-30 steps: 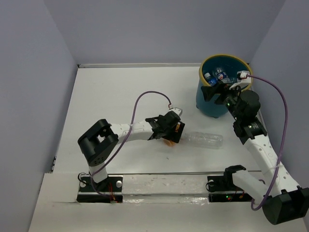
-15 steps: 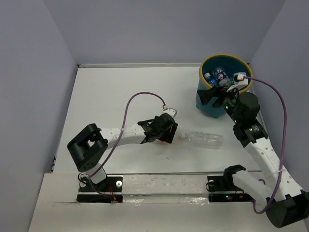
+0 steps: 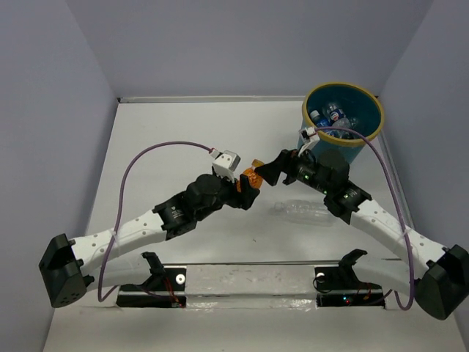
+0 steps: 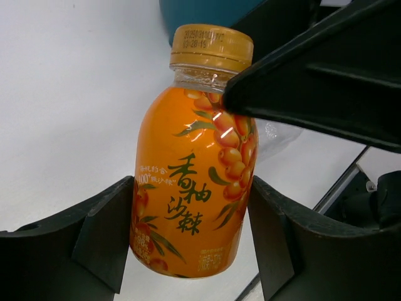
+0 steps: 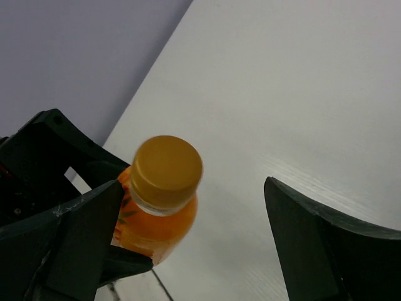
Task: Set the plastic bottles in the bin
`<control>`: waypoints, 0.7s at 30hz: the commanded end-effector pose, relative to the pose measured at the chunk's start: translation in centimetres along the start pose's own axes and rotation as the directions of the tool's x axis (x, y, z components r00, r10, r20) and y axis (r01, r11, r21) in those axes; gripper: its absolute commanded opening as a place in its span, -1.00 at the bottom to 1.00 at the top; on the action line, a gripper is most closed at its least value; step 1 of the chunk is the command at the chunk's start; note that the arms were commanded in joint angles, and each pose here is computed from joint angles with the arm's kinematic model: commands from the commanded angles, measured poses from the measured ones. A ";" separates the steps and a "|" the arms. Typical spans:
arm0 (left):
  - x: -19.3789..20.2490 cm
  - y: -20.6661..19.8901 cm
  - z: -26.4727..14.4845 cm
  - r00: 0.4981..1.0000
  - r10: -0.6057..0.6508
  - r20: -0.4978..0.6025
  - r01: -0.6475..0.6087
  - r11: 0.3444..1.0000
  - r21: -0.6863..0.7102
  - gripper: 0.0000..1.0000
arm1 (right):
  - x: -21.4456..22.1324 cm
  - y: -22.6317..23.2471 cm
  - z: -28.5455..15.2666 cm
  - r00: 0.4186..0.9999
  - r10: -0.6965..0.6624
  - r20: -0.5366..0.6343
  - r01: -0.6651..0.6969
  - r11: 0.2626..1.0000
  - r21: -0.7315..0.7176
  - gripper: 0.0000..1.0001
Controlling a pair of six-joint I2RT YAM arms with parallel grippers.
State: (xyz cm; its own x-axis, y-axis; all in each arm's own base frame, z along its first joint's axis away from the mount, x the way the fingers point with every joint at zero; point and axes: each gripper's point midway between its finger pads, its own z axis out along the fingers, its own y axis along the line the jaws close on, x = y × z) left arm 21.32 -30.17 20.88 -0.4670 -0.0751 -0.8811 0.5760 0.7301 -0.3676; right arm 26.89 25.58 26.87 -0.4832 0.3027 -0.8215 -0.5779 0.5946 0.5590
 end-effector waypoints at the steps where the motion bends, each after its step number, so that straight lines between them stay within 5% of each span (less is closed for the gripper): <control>1: -3.8 -2.1 -1.5 0.989 -0.019 0.150 0.002 0.994 0.109 -0.26 | 0.1 4.4 1.5 0.999 0.035 0.014 -0.033 0.987 -0.160 0.99; 7: -4.2 -2.6 -2.3 0.985 -0.022 0.168 -0.004 0.989 0.148 -0.24 | 1.8 6.3 3.4 0.997 0.070 -0.040 -0.077 0.968 -0.238 0.86; 12: -4.3 -1.8 -2.6 0.984 -0.025 0.174 0.006 0.994 0.107 -0.11 | 1.1 6.7 3.6 0.995 0.092 -0.023 -0.095 0.964 -0.247 -0.02; 13: -4.6 -1.6 -2.7 0.982 -0.028 0.184 0.011 0.995 0.095 0.07 | 0.6 6.3 3.6 0.996 0.094 -0.003 -0.092 0.971 -0.219 -0.18; 14: -4.6 -1.5 -2.8 0.982 -0.031 0.185 0.015 0.996 0.090 0.49 | -0.2 6.4 3.3 0.996 0.084 0.028 -0.076 0.975 -0.207 -0.33; 16: -4.7 -1.3 -3.0 0.981 -0.036 0.189 0.021 0.996 0.082 0.87 | -1.3 5.7 3.1 0.995 0.073 0.075 -0.061 0.986 -0.154 -0.57; 21: -4.1 -1.2 -3.5 0.985 -0.033 0.167 0.019 0.996 0.085 0.98 | -7.5 4.8 1.6 0.962 -0.075 0.261 0.073 0.997 0.017 -0.75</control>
State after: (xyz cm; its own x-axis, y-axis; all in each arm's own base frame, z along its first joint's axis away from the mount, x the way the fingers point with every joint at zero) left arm 20.15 -28.82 24.32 -0.4003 -0.1625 -0.9019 0.6202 0.6764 -0.3972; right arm 26.20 30.56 27.78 -0.5174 0.3476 -0.7820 -0.5983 0.5064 0.6209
